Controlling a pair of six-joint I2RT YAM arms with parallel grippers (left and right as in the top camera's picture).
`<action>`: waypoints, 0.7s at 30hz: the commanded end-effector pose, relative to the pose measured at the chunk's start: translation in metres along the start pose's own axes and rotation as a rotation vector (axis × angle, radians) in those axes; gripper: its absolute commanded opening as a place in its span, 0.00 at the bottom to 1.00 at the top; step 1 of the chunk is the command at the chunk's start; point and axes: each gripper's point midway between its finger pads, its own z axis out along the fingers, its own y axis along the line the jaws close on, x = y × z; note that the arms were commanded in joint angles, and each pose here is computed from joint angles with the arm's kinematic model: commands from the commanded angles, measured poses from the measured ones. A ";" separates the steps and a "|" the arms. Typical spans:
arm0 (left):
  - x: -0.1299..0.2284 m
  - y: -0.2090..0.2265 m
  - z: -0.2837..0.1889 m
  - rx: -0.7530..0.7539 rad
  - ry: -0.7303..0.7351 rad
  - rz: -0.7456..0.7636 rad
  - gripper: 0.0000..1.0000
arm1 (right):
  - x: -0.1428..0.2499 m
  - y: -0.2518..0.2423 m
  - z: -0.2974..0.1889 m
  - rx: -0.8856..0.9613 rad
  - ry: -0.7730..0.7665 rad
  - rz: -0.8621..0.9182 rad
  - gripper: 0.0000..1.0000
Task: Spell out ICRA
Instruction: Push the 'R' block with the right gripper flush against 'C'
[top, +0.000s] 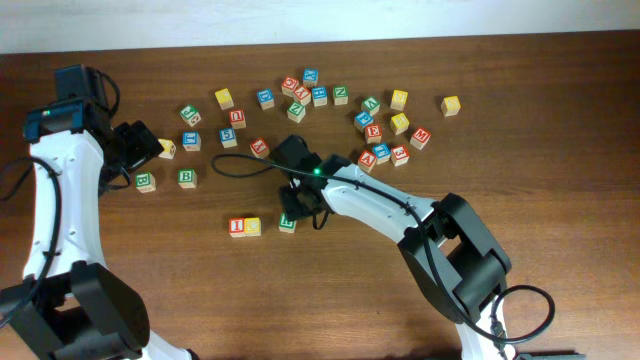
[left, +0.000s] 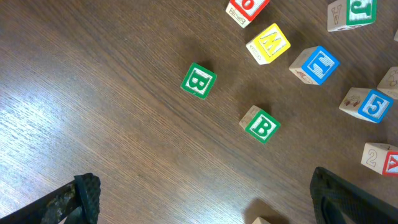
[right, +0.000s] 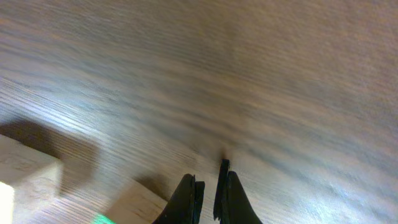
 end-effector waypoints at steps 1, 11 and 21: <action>-0.004 -0.001 -0.004 0.007 -0.011 -0.016 0.99 | 0.012 -0.015 0.003 0.057 0.049 0.077 0.04; -0.004 -0.001 -0.004 0.007 -0.011 -0.016 0.99 | 0.039 0.012 -0.001 -0.103 0.193 0.091 0.05; -0.004 -0.001 -0.004 0.007 -0.011 -0.016 0.99 | 0.031 0.025 -0.002 -0.172 0.169 0.085 0.05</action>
